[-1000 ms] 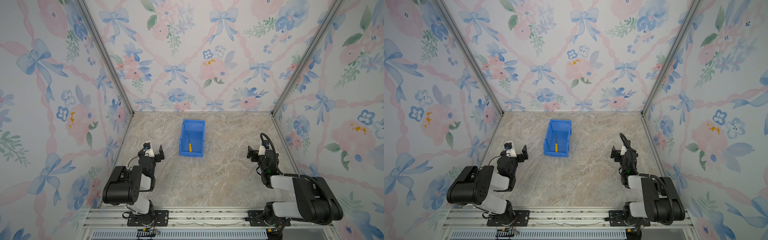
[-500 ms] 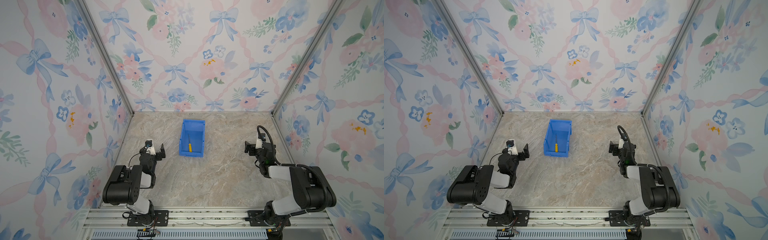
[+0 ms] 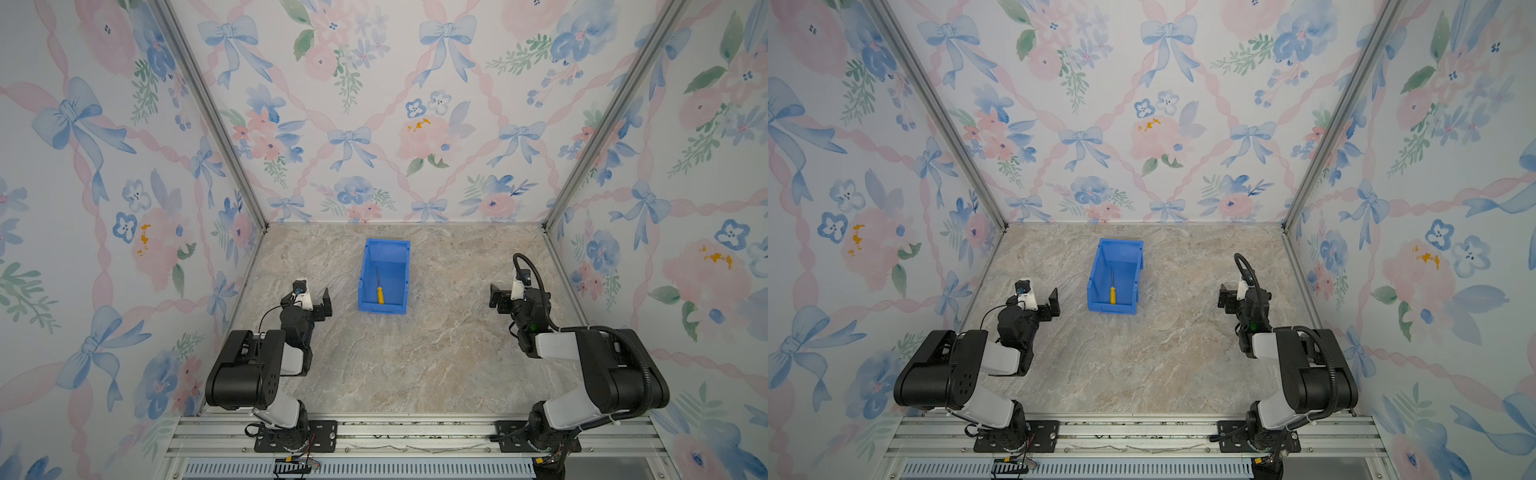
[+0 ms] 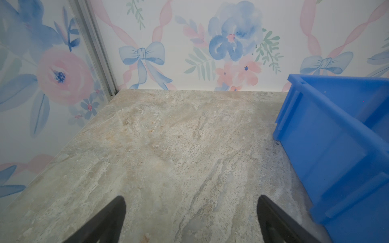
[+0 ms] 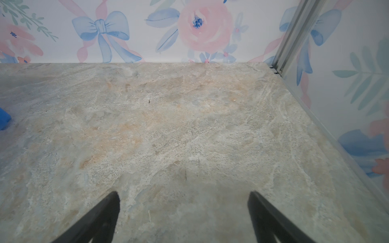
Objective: Put the screwdriver in the bin
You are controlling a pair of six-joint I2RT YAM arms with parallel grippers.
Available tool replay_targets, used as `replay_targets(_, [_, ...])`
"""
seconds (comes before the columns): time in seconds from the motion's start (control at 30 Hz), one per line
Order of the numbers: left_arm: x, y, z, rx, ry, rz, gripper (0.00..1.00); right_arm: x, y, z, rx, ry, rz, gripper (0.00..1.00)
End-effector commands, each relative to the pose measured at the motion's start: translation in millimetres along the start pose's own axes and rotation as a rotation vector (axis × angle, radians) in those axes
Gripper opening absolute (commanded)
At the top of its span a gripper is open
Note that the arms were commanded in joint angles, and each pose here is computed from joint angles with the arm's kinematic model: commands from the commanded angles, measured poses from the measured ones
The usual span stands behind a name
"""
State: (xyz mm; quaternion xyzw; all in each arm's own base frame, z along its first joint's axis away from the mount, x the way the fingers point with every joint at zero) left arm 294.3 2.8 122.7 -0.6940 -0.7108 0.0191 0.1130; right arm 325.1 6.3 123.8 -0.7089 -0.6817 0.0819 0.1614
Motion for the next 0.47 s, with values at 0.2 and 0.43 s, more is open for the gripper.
replay_targets(0.2, [-1.2,3.3,-1.1,0.001,0.018,-0.006,0.98,-0.2,-0.4,0.8,-0.012,-0.004,0.010,0.97])
replay_targets(0.43, [-1.4,3.4,-0.7,0.003,0.019,-0.006,0.98,0.1,-0.3,0.6,-0.013,-0.009,0.017,0.97])
Point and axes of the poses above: each gripper's point midway between its finger pads, its own y axis out along the fingers, its own x axis along the line the jaws close on, z = x × y, the point moved 8 cm from there along -y, back along the fingers, and after that the axes turned 7 degrees about y, right-handed, at the moved point
